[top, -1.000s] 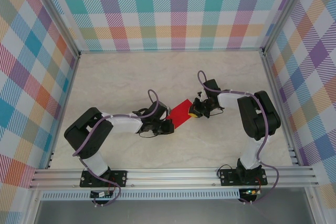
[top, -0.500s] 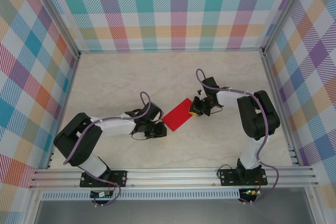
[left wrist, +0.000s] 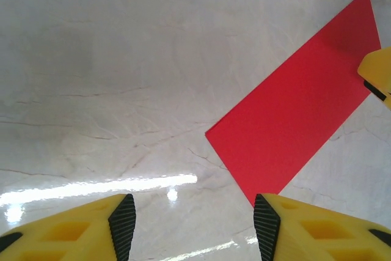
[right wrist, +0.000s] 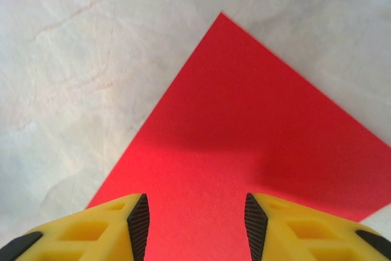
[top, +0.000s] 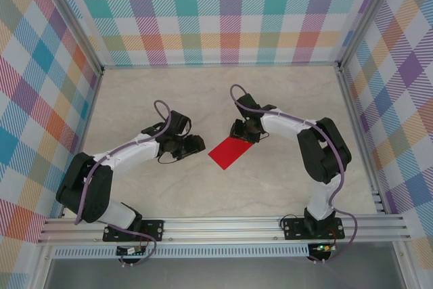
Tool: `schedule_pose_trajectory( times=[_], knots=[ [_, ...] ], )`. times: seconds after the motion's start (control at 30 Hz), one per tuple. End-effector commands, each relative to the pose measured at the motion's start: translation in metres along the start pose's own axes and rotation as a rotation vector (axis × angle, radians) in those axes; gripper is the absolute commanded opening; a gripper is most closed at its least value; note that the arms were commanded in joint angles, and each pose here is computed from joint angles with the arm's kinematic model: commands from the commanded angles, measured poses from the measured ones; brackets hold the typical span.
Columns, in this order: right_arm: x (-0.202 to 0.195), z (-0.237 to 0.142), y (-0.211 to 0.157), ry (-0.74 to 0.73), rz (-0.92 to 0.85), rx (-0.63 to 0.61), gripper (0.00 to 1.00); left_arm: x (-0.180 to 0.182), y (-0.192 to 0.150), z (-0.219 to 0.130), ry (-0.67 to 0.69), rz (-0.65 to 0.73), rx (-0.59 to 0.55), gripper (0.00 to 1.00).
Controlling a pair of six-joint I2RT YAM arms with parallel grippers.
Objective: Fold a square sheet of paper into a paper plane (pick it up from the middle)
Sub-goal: First fold in half a square sheet of paper at the center of the table, then fold the triangle a second time at the center of the table.
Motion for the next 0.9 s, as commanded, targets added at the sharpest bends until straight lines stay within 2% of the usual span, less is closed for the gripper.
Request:
schedule_pose_trajectory(
  times=[0.0, 0.23, 0.33, 0.5, 0.63, 0.73, 0.87],
  knots=[
    [-0.007, 0.008, 0.001, -0.12, 0.023, 0.014, 0.49, 0.002, 0.003, 0.001, 0.01, -0.024, 0.02, 0.6],
    [-0.003, 0.028, -0.011, -0.109, -0.031, 0.106, 0.5, 0.005, 0.003, 0.009, 0.011, -0.055, 0.035, 0.64],
    [0.014, 0.035, -0.017, -0.001, -0.13, 0.138, 0.49, 0.005, 0.001, 0.009, 0.015, -0.058, 0.048, 0.65],
    [0.042, 0.038, -0.034, 0.218, -0.391, 0.179, 0.45, 0.008, -0.003, 0.005, 0.023, -0.079, 0.061, 0.66],
    [0.057, 0.024, -0.031, 0.327, -0.473, 0.15, 0.44, 0.014, -0.009, 0.003, 0.033, -0.108, 0.081, 0.69],
    [0.064, 0.008, -0.017, 0.315, -0.447, 0.082, 0.45, 0.019, -0.013, 0.0, 0.049, -0.127, 0.089, 0.71],
    [0.054, -0.001, -0.005, 0.179, -0.317, 0.031, 0.45, 0.027, -0.021, -0.003, 0.075, -0.146, 0.106, 0.76]
  ],
)
Point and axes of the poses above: each hand's point on the last joint's axis, 136 mm out from that joint toward the fingers, its own z axis out along the fingers, its own x axis along the line the jaws close on, y = z × x, the point moved 6 cm from there along -z, back along the fingers, and after that the axes turned 12 degrees about -z, right-handed, at the moved point
